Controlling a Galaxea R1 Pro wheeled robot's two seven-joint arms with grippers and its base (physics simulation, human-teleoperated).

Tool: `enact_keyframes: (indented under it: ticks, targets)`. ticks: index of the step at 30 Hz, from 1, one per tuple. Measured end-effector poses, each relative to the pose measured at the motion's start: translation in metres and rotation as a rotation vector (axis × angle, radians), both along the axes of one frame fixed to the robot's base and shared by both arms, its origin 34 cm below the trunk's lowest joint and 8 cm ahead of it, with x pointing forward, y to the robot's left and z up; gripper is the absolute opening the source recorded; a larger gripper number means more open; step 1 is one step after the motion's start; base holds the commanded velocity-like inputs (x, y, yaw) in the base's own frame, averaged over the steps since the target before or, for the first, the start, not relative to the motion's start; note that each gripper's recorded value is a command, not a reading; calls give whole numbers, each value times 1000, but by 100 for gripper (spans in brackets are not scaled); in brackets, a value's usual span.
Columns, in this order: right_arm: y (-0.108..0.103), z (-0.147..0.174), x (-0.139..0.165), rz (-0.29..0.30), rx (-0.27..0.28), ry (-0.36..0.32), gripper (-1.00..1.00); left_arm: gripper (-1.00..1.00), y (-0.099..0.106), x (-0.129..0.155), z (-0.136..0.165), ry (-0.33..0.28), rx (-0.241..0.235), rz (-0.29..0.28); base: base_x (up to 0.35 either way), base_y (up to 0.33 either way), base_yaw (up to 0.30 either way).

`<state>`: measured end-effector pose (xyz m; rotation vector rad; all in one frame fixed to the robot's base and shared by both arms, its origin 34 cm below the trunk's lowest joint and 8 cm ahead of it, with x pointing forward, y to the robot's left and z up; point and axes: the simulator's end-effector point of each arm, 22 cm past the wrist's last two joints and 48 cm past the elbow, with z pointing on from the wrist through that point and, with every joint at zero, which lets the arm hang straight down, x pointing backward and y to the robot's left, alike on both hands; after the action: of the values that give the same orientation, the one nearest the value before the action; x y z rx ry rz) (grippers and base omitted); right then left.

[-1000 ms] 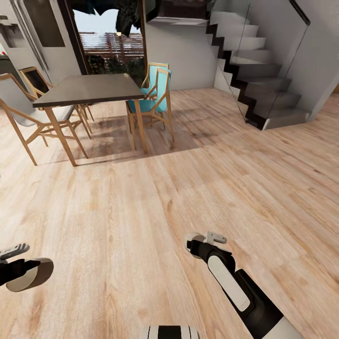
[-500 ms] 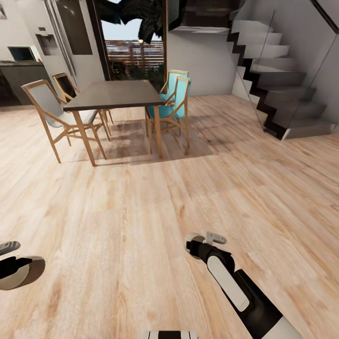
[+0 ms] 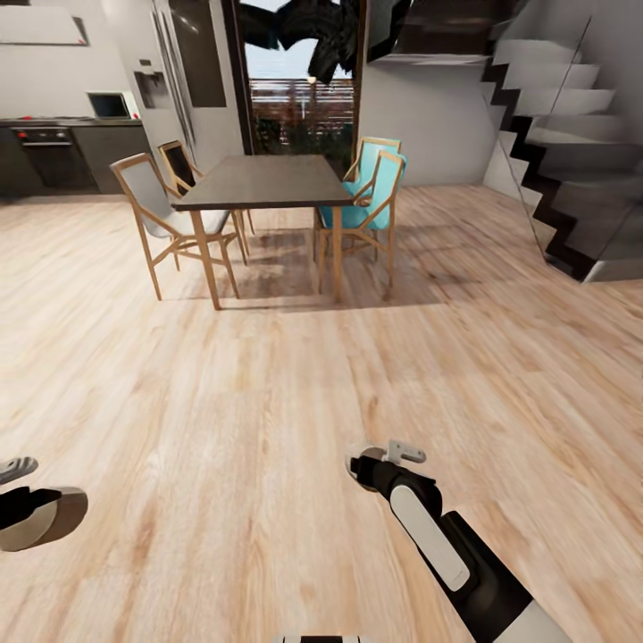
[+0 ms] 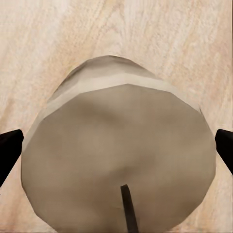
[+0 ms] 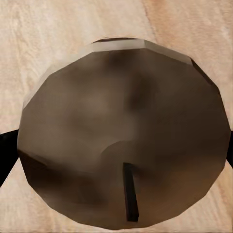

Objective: Place each of the two pumpkins and all three candles from the living room inside a cabinet in the living room (use any cabinet), then make sure every cabinet is closed, and position the cauldron so it is next to a table in the living room.

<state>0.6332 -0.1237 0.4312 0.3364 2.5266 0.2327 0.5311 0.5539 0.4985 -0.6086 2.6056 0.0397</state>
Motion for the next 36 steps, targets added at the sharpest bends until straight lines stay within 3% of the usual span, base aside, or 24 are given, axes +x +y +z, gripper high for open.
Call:
enact_keyframes:
  ticks: [6,16,22,25,28,32,35,36]
  targets:
    - [-1,15,4,-1,1,-4,-100,-100,-4,4,13,-4,-25,3,-247,0,46]
    - [0,31,7,0,-1,1,-100,-100,-6,8,31,-3,-29,2,-19,0,252]
    - [0,32,8,0,0,-4,-100,-100,-9,9,30,-5,-34,-5,0,0,57]
    - [-2,30,7,-2,-4,1,-100,-100,-18,9,24,6,-37,-23,0,0,4]
    - [-3,28,7,-4,-8,5,-100,-100,-39,18,6,24,-61,-35,0,0,0]
    - [-3,30,7,-4,-5,1,-100,-100,-47,20,-24,90,0,-41,0,0,0]
    - [-3,30,7,-4,-5,0,-100,-100,-79,29,-42,92,1,-60,0,0,0]
    - [-3,30,8,-4,-4,0,-100,-100,-87,32,-52,117,78,-88,0,0,0]
